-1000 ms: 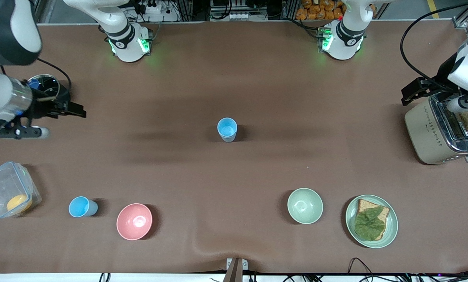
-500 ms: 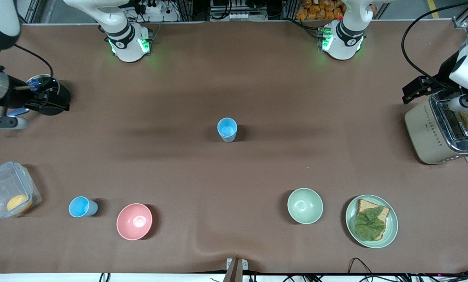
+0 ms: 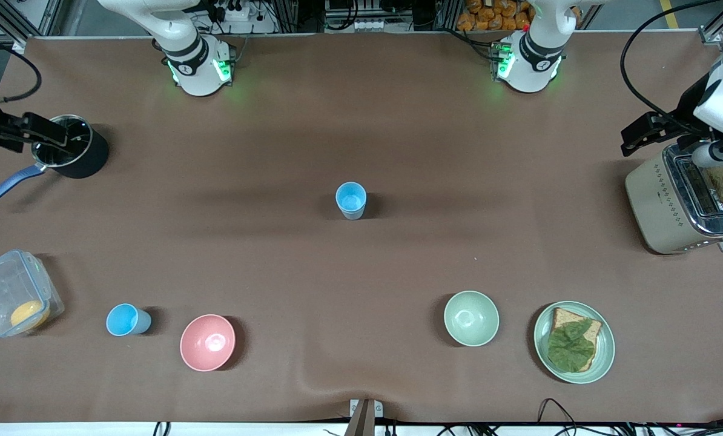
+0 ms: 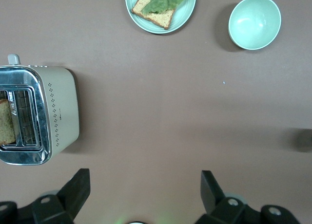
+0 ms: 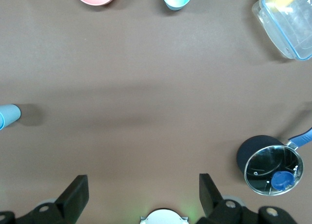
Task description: Stack blue cups with both arms
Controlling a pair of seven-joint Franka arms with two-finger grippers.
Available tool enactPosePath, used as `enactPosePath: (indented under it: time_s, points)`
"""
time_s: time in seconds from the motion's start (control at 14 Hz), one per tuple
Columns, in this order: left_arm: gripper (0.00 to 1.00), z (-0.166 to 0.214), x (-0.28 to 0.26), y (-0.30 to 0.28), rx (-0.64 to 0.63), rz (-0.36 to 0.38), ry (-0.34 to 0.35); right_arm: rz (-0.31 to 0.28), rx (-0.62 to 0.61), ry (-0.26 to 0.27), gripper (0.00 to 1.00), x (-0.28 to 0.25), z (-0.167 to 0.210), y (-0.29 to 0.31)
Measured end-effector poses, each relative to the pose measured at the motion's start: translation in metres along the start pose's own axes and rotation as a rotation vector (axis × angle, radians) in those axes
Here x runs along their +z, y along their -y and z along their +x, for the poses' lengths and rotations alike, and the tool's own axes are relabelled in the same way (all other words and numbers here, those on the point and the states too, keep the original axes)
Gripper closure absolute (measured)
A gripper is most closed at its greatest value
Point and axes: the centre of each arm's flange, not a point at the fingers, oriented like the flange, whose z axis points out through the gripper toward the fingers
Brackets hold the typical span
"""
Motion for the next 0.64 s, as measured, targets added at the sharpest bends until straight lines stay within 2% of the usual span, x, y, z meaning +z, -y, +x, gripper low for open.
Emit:
enactPosePath:
  time_s: [0.64]
  points:
    - [0.0,-0.0003,0.0,-0.0012,0.002,0.0,0.001,0.0,0.001,-0.001,0.0,-0.0029,-0.0011,-0.0022]
